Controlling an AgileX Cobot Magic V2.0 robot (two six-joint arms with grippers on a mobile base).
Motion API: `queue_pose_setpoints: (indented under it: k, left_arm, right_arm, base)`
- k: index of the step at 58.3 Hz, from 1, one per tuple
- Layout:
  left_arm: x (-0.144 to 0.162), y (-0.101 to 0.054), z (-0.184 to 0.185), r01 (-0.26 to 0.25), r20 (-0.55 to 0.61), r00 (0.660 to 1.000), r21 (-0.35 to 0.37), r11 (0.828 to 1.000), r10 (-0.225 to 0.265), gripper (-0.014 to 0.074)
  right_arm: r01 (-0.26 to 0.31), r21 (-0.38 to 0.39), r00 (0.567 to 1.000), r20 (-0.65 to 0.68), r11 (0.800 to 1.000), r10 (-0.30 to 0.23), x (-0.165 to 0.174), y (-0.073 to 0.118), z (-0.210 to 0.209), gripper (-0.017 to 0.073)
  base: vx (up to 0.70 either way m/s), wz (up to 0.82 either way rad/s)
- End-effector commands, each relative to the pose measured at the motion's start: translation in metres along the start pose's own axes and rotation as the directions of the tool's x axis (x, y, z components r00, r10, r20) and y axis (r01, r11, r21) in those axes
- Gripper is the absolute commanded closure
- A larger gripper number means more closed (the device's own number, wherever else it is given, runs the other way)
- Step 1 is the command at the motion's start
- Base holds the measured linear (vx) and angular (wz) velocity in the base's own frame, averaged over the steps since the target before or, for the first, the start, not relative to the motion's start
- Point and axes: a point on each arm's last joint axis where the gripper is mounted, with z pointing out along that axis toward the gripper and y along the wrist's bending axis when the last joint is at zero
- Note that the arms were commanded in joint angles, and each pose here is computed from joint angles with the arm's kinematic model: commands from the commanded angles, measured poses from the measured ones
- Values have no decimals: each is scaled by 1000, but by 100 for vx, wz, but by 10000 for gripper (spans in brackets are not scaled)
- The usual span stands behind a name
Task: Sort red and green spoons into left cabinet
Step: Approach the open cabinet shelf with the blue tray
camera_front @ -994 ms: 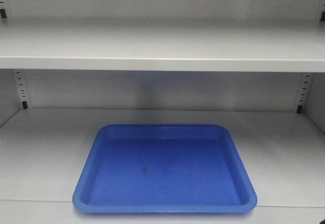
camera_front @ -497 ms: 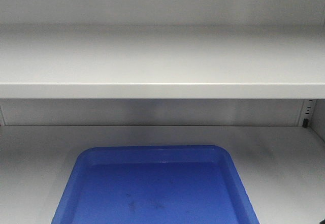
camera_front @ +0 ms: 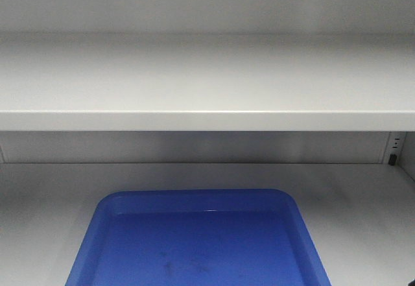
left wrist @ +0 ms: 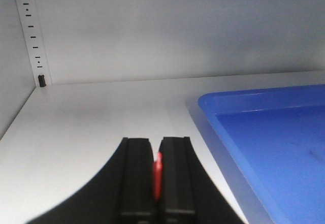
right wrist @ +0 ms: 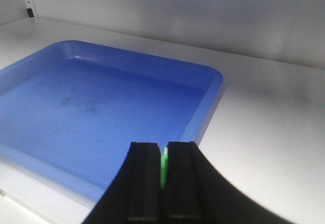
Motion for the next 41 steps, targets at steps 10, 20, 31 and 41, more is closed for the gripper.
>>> queue_pose_setpoints:
  k: [10,20,31,41]
  left_arm:
    - [-16,1,-1,15,103,995,-13,1000,-14,597]
    - [-16,1,-1,15,103,995,-13,1000,-14,597]
    - [-16,1,-1,16,105,994,-13,1000,-14,597]
    - [-17,1,-2,16,117,993,-16,1000,-14,597]
  right_arm:
    - [22,41,995,98,999,-26,-17,-3,-2,563]
    - [22,42,995,99,999,-26,-17,-3,-2,563]
    - [14,45,994,108,999,-19,-17,-4,-3,563]
    - [-2,38,994,107,999,-2,-17,-3,-2,563]
  base:
    - [0,0]
    - [0,0]
    - [0,0]
    - [0,0]
